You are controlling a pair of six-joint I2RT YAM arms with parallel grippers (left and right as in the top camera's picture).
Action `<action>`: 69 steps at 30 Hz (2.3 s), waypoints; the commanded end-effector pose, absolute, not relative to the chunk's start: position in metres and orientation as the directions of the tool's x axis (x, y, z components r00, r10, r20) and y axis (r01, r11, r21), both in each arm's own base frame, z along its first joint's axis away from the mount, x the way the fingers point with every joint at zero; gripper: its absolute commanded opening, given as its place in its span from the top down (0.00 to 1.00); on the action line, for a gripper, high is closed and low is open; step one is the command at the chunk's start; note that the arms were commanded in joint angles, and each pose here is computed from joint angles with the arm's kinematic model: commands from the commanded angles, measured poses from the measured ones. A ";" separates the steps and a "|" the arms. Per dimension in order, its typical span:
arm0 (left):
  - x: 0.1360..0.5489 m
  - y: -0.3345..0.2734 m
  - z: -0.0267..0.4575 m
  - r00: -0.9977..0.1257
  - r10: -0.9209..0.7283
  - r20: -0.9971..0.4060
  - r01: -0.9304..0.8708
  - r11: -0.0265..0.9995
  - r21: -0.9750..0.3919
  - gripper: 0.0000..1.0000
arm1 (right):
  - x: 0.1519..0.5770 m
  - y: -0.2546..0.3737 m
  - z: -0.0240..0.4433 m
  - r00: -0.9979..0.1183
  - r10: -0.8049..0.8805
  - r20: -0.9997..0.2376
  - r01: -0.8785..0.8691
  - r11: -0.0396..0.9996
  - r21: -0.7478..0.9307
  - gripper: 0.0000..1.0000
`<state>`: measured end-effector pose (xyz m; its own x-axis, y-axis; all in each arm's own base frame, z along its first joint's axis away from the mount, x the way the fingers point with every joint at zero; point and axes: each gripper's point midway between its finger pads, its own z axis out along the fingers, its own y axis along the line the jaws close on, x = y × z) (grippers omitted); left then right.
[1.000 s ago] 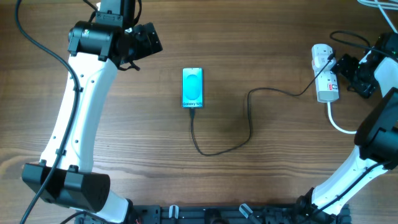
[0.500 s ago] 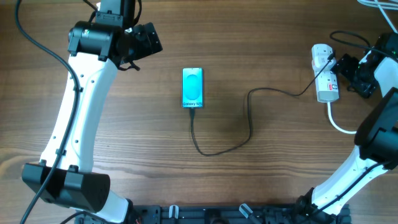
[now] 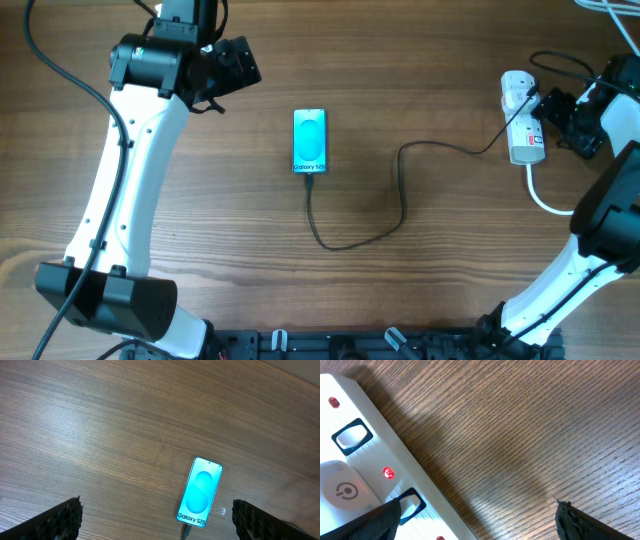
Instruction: Plug charger to phone and switch on socket
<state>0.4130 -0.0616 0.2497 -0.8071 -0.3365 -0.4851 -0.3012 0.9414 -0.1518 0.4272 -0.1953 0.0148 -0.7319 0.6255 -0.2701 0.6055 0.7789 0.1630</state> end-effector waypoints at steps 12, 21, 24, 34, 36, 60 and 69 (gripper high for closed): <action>0.413 -0.059 0.246 -0.805 -0.343 -0.483 -0.316 0.938 -0.139 0.00 | 0.387 -0.150 0.180 -0.661 0.621 -0.421 0.562 0.782 0.270 0.00; 0.413 -0.059 0.246 -0.805 -0.343 -0.483 -0.316 0.938 -0.139 0.00 | 0.317 -0.105 0.252 -0.604 0.565 -0.563 0.485 0.820 0.303 0.00; 0.413 -0.059 0.246 -0.805 -0.343 -0.483 -0.316 0.938 -0.139 0.00 | 0.290 -0.076 0.258 -0.588 0.519 -0.621 0.420 0.851 0.314 0.00; 0.413 -0.059 0.246 -0.805 -0.343 -0.483 -0.316 0.938 -0.139 0.00 | 0.196 -0.009 0.255 -0.612 0.607 -0.507 0.392 0.789 0.473 0.00; 0.413 -0.059 0.246 -0.805 -0.343 -0.483 -0.316 0.938 -0.139 0.00 | 0.184 -0.005 0.244 -0.643 0.618 -0.452 0.423 0.779 0.463 0.00; 0.413 -0.059 0.246 -0.805 -0.343 -0.483 -0.316 0.938 -0.139 0.00 | 0.171 -0.003 0.234 -0.691 0.593 -0.414 0.430 0.797 0.424 0.00; 0.413 -0.059 0.246 -0.805 -0.343 -0.483 -0.316 0.938 -0.139 0.00 | 0.173 0.005 0.236 -0.732 0.523 -0.437 0.344 0.837 0.425 0.00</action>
